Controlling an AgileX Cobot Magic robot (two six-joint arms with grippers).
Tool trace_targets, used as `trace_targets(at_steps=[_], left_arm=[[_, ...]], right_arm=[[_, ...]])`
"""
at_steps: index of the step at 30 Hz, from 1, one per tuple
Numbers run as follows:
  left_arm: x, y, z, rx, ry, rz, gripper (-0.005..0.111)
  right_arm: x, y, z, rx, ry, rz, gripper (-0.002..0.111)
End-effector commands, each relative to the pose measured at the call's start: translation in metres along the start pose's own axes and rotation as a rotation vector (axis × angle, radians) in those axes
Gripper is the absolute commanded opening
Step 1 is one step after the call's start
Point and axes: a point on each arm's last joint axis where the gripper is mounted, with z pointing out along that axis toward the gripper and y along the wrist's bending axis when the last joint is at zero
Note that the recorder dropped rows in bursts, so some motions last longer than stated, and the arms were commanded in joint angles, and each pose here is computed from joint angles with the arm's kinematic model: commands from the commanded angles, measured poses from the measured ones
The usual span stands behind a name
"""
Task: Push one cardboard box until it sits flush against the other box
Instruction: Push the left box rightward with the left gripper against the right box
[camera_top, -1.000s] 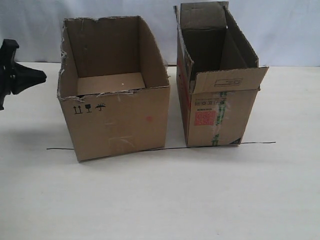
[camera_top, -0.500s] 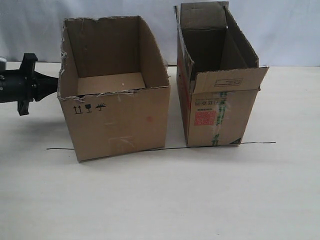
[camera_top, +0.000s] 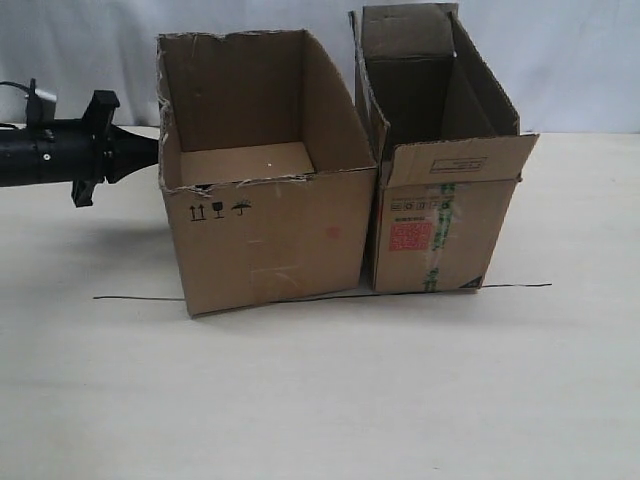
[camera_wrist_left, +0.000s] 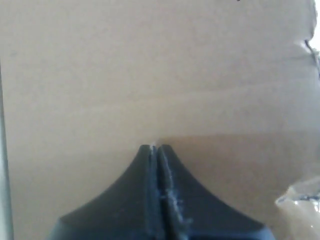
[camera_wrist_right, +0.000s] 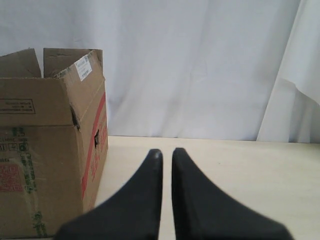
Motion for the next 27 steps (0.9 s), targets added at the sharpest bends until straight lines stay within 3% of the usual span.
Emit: trace_targets(at_steps=[1,7,13,27], left_arm=[[-0.002,0.0,0.002,-0.015,-0.017,-0.006,0.0],[-0.016,0.002,0.002,-0.094,-0.083,0.022,0.0],[-0.034,0.0,0.015,-0.022,-0.078,0.03,0.0],[-0.031,0.006,0.044,0.027,-0.02,0.005,0.0]], right_arm=[[0.001,0.0,0.0,0.0,0.0,0.002,0.005],[0.001,0.0,0.0,0.0,0.0,0.002,0.005],[0.001,0.0,0.0,0.0,0.0,0.002,0.005],[0.001,0.0,0.0,0.0,0.0,0.002,0.005]])
